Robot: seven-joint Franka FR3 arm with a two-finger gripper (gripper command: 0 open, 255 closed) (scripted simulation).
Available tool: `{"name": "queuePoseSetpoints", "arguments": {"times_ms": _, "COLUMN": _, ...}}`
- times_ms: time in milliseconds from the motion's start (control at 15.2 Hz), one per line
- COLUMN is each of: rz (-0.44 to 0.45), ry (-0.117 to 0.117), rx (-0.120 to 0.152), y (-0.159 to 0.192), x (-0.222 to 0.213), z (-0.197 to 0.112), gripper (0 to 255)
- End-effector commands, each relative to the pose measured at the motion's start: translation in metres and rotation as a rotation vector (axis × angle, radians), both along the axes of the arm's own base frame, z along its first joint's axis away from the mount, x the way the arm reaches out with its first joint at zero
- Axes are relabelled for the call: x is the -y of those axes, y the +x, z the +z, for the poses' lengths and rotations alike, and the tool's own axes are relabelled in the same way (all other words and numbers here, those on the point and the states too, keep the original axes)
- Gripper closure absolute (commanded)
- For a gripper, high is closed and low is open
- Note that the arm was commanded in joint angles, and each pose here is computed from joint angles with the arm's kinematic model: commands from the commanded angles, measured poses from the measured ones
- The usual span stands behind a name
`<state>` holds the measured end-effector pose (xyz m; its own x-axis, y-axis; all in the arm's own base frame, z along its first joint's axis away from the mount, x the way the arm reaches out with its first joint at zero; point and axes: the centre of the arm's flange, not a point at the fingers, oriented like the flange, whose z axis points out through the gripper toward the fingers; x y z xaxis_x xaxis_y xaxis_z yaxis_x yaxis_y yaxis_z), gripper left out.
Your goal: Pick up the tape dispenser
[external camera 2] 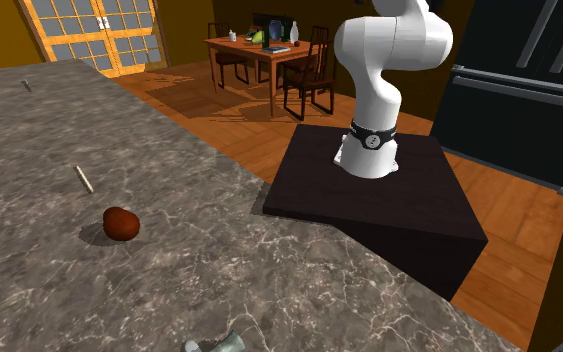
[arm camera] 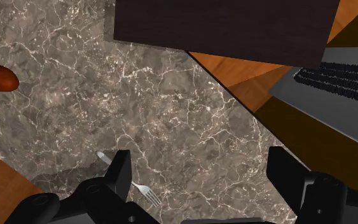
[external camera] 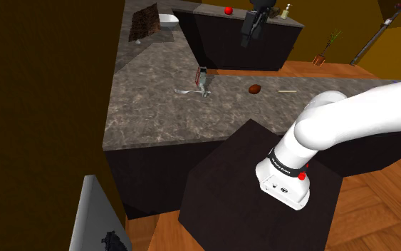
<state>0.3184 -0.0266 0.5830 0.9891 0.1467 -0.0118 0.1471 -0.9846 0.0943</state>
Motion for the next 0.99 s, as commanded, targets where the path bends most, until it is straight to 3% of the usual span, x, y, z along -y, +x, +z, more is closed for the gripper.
{"name": "queuePoseSetpoints", "arguments": {"times_ms": 0, "rz": 0.000, "ry": 0.000, "rx": 0.000, "y": 0.000, "x": 0.000, "z": 0.000, "gripper": 0}}
{"name": "queuePoseSetpoints", "arguments": {"times_ms": 924, "rz": -0.099, "ry": 0.047, "rx": 0.017, "y": 0.132, "x": 0.086, "z": -0.100, "gripper": 0}}
